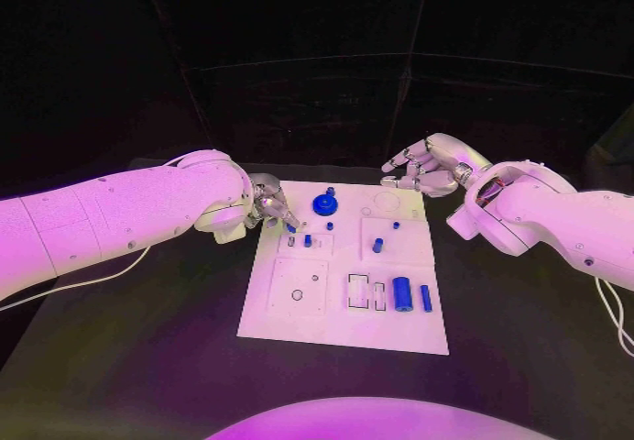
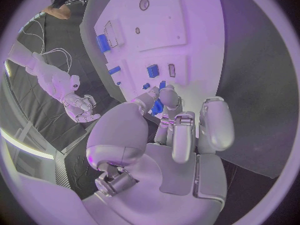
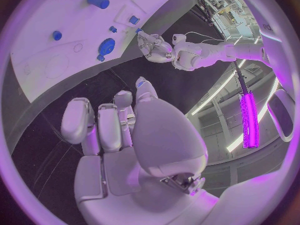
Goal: Assemble the parts on the task board
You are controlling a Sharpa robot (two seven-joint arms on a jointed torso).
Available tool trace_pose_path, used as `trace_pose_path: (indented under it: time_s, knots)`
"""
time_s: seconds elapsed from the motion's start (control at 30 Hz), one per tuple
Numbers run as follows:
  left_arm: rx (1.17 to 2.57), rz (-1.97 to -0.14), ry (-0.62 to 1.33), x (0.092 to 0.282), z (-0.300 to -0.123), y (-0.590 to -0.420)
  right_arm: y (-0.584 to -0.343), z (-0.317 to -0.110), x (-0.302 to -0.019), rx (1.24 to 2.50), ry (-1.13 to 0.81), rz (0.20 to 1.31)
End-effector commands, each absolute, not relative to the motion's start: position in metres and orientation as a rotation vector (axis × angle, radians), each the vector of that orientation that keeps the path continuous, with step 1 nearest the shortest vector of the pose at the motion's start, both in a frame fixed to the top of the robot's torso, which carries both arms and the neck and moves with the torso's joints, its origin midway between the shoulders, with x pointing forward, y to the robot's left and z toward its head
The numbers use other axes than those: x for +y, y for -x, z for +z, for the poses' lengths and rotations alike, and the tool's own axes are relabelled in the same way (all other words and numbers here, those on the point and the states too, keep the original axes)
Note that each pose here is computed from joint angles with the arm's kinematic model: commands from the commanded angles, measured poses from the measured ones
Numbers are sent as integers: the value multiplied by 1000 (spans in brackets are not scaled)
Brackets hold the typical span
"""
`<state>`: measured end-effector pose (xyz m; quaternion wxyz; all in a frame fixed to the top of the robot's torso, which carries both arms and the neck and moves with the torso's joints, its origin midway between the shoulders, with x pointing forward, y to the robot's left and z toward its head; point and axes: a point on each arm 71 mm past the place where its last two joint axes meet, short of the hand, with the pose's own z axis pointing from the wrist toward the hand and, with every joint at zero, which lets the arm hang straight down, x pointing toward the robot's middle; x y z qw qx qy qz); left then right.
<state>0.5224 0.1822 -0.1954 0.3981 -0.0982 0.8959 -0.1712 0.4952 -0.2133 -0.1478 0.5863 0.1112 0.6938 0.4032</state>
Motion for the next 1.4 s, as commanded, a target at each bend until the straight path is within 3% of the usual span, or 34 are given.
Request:
trace_pose_path:
  time_s: [0.03, 1.4]
  knots:
    - [2219, -435, 237, 181, -195, -520, -495, -147, -213, 1618, -255, 948]
    - [2266, -337, 64, 177, -214, -508, -496, -147, -210, 1621, -250, 955]
